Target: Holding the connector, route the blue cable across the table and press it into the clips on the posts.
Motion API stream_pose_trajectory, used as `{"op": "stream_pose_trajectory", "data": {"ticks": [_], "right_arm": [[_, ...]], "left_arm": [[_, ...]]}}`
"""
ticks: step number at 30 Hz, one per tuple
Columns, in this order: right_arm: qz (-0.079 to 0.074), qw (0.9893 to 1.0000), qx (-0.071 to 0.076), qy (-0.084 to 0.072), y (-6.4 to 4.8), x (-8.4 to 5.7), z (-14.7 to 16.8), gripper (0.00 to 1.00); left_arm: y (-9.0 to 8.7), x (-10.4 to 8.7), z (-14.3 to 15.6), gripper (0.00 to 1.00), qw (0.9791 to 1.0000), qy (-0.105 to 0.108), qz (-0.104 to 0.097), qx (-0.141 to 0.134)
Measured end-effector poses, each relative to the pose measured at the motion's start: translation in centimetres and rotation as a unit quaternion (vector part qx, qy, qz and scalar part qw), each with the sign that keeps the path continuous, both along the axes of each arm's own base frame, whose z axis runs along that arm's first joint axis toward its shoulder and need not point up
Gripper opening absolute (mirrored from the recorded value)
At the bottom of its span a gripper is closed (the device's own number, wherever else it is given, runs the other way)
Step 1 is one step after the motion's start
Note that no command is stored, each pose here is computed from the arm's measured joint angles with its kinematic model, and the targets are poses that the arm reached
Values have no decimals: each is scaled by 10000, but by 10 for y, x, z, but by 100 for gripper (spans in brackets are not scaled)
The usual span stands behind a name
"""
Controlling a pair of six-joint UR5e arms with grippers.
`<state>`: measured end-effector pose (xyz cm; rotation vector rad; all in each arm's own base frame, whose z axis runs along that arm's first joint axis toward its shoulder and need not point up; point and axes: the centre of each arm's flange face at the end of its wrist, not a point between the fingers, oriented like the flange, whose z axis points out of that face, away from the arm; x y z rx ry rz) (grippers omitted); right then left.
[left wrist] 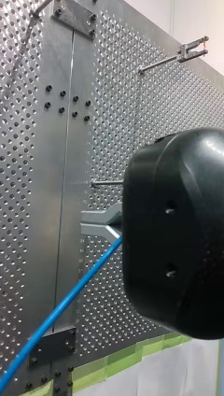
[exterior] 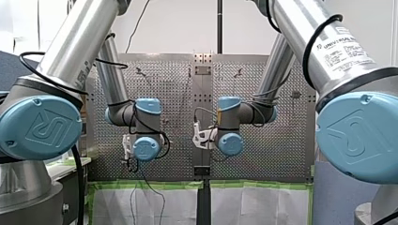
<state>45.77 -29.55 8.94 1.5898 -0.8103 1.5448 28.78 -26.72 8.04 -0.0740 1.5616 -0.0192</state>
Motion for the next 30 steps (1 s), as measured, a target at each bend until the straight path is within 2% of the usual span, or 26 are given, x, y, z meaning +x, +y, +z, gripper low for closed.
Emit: {"op": "stream_pose_trajectory", "data": {"ticks": [25, 30], "right_arm": [[6, 10000, -1, 2, 0, 1, 1, 0], [-23, 10000, -8, 88, 5, 6, 4, 0]], "left_arm": [[1, -1, 1, 0, 10000, 6, -4, 11], [11, 5, 3, 0, 9998, 95, 125, 86]]}}
